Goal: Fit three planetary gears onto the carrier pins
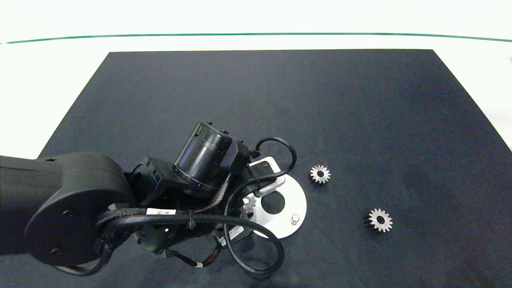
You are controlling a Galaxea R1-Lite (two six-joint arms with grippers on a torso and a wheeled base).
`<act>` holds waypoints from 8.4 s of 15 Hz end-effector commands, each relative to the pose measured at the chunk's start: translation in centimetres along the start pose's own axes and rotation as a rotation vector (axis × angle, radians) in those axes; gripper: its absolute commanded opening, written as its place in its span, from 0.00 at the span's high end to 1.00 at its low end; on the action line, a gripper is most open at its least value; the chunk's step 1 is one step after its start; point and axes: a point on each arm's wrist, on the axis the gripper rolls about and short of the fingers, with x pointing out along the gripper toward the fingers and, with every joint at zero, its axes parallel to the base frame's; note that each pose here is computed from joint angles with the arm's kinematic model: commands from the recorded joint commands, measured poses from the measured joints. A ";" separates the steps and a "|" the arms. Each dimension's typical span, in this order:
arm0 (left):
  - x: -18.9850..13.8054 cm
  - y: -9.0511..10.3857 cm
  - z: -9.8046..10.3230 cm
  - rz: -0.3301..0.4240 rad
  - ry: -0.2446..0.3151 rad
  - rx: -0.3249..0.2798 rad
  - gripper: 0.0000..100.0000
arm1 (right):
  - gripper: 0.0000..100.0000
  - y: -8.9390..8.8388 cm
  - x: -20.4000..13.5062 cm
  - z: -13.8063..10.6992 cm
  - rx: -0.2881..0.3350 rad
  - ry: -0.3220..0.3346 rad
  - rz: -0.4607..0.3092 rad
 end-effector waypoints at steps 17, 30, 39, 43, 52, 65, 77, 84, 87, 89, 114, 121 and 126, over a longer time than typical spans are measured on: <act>-0.1 -1.2 0.9 0.012 0.044 0.014 0.78 | 0.00 0.0 0.3 -1.0 0.002 0.030 0.028; 0.4 -1.7 1.0 -0.015 0.101 0.043 0.78 | 0.00 0.1 0.1 -1.3 0.011 0.024 0.032; 0.4 -1.6 1.8 -0.018 0.105 0.049 0.78 | 0.00 0.1 -0.1 -1.4 0.010 0.018 0.034; 0.6 -1.4 1.7 -0.016 0.111 0.047 0.78 | 0.00 0.1 -0.1 -1.4 0.010 0.017 0.034; -0.2 -0.9 1.5 -0.006 0.106 0.038 0.78 | 0.00 0.1 -0.1 -1.6 0.009 0.023 0.035; -0.1 -0.7 1.4 -0.002 0.112 0.031 0.78 | 0.00 0.1 0.1 -2.0 0.009 0.032 0.037; -2.2 -0.1 0.9 -0.007 0.125 0.017 0.00 | 0.00 0.1 0.1 -2.1 0.008 0.035 0.037; -10.3 2.8 0.6 0.067 -0.035 -0.248 0.00 | 0.00 0.0 2.1 -1.5 -0.030 0.122 0.041; -14.9 5.4 -2.2 0.184 -0.108 -0.408 0.00 | 0.00 0.0 4.3 -1.1 -0.070 0.212 0.069; -17.7 6.4 -4.6 0.279 -0.133 -0.483 0.00 | 0.00 0.0 5.9 -0.8 -0.078 0.275 0.087; -24.8 5.0 -9.6 0.428 -0.341 -0.696 0.00 | 0.00 2.2 21.4 -0.8 -0.446 0.512 0.274; -25.0 4.7 -10.0 0.430 -0.346 -0.697 0.00 | 0.00 3.4 22.8 -1.1 -0.535 0.511 0.247; -24.7 4.2 -10.6 0.424 -0.329 -0.693 0.00 | 0.00 3.8 23.5 -1.5 -0.545 0.501 0.245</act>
